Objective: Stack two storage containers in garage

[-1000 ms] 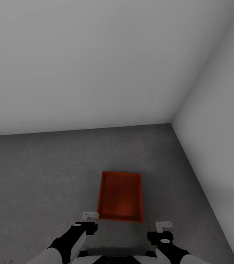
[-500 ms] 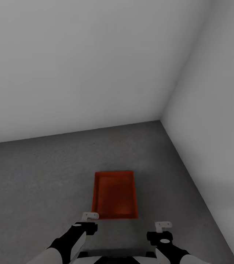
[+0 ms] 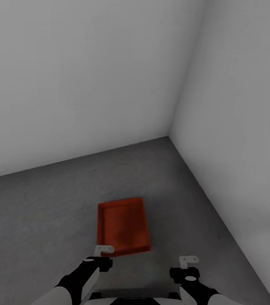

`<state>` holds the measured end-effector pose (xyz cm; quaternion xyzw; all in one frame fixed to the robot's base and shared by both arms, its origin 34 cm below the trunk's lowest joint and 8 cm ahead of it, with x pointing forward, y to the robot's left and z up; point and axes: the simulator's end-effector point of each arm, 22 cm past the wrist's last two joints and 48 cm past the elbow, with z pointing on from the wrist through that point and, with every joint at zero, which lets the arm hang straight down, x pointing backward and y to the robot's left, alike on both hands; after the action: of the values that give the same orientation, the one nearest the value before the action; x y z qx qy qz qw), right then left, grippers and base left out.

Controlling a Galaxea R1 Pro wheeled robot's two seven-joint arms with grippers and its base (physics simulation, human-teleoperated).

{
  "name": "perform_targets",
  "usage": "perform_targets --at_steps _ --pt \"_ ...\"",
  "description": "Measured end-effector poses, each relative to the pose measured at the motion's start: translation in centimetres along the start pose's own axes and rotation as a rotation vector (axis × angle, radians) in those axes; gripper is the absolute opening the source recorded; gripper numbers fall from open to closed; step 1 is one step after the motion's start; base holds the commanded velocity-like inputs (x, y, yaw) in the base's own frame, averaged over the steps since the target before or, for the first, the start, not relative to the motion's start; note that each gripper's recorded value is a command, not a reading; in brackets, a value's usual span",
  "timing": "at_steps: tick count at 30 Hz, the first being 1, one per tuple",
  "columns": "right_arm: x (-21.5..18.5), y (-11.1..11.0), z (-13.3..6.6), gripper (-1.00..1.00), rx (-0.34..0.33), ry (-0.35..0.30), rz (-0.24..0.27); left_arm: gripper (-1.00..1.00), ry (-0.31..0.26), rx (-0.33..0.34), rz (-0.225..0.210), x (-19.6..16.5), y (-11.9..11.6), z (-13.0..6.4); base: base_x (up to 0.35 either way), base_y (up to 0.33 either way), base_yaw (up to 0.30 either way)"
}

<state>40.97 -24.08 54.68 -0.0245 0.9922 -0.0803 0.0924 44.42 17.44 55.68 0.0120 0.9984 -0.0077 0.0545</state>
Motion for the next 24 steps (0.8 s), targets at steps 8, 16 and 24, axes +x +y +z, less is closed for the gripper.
perform_targets --at_steps 8,16,24 --pt "-0.32 -0.08 -0.13 1.0 0.002 -0.007 0.001 1.0 -0.006 -0.001 0.001 -0.29 0.02 -0.18 0.0 0.0 -0.262" --pt "-0.57 -0.09 -0.23 1.0 0.001 -0.011 0.002 1.0 -0.011 -0.001 0.001 -0.49 0.03 -0.32 0.0 0.0 -0.156" --pt "-0.63 -0.11 -0.26 1.0 0.002 -0.013 0.001 1.0 -0.013 -0.001 0.001 -0.6 0.02 -0.36 0.0 0.0 -0.012"
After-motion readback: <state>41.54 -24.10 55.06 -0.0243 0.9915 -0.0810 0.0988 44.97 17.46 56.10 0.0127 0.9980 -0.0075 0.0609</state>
